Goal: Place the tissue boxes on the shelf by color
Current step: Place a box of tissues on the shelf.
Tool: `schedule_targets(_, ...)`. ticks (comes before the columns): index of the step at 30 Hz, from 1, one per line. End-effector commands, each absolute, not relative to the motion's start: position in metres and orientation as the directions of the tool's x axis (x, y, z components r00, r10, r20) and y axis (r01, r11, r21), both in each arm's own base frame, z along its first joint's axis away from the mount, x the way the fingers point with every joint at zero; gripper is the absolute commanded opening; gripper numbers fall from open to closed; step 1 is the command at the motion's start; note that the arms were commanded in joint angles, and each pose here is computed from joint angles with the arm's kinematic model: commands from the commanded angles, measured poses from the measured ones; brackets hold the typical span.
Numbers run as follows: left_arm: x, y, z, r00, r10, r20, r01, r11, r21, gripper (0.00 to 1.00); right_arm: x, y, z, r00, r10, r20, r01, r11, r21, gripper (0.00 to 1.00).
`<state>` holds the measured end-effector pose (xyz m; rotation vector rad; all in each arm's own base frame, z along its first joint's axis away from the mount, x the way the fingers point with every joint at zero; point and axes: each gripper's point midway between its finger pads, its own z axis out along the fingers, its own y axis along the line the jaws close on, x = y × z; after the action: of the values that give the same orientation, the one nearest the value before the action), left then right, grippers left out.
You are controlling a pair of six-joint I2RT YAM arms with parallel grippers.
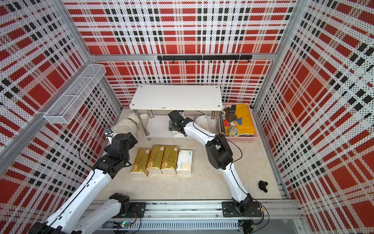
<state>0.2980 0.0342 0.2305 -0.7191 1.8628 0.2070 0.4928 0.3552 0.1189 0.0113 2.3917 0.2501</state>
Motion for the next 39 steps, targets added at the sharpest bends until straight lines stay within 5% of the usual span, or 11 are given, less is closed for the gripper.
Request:
schedule_targets(1, 0.295, 0.035, 0.226, -0.244, -0.380, -0.892, -0.567, 0.802, -0.186, 1.00, 0.498, 0.355, 0.126, -0.729, 0.099, -0.677, -0.054, 0.978, 0.201, 1.00)
schedule_targets(19, 0.295, 0.035, 0.226, -0.241, -0.381, -0.893, -0.566, 0.803, -0.189, 1.00, 0.495, 0.346, 0.164, -0.690, 0.153, -0.707, -0.039, 0.968, 0.247, 1.00)
schedule_targets(39, 0.293, 0.036, 0.229, -0.231, -0.380, -0.896, -0.564, 0.802, -0.195, 1.00, 0.499, 0.344, 0.148, -0.703, 0.275, -0.656, 0.055, 0.941, 0.335, 1.00)
